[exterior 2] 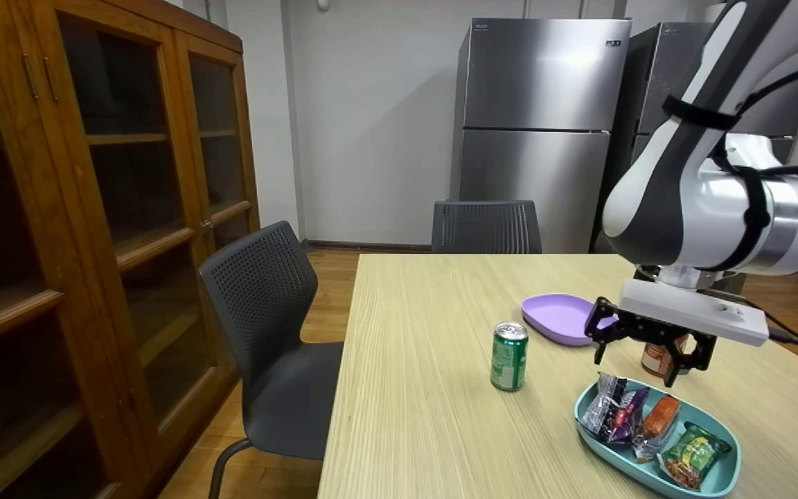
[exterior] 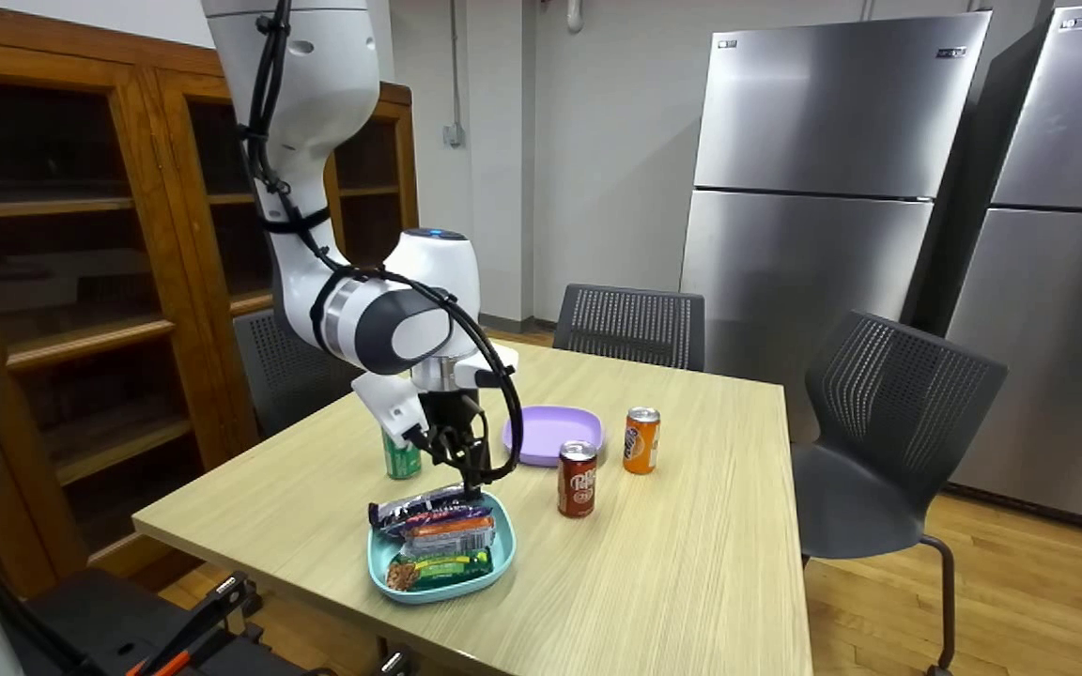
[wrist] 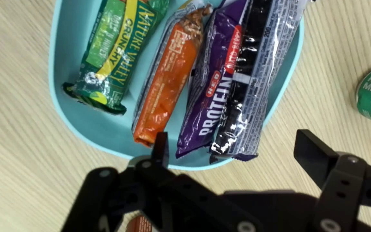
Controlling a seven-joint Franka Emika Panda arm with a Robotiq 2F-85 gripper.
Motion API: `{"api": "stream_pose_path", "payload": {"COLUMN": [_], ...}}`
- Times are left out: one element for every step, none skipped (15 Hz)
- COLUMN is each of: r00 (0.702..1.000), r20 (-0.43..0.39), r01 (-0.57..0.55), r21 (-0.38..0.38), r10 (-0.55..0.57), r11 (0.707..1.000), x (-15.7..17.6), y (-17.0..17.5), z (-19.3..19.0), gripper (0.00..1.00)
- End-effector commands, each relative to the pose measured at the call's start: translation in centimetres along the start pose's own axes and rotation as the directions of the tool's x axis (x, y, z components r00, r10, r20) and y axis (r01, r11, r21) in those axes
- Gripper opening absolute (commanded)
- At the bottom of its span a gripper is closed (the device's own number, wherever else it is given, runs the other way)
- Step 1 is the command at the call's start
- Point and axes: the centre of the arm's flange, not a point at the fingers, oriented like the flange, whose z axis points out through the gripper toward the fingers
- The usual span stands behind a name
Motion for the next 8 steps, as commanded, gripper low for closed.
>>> {"api": "stream_pose_path", "payload": {"r00": [0.999, 0.999, 0.999, 0.998, 0.998, 0.997, 0.997, 0.997], "r20": [-0.038, -0.043, -0.05, -0.061, -0.069, -0.075, -0.079, -0.076], "r01": [-0.002, -0.005, -0.007, -0.009, -0.006, -0.004, 0.011, 0.019], "r21": [0.014, 0.018, 0.021, 0.02, 0.02, 0.018, 0.006, -0.012], "r10": [0.002, 0.005, 0.008, 0.011, 0.007, 0.005, -0.011, -0.02], "r11": [1.0, 1.0, 1.0, 1.0, 1.0, 1.0, 1.0, 1.0], "x": [0.3, 0.6, 0.9, 1.3, 1.7, 2.0, 2.6, 3.2], "y": [0.9, 1.1, 1.4, 1.7, 2.0, 2.3, 2.7, 3.2], "z": [-2.7, -3.1, -3.4, -3.8, -4.1, -4.4, -4.6, -4.9], "gripper": [1.0, 1.0, 1.0, 1.0, 1.0, 1.0, 1.0, 1.0]}}
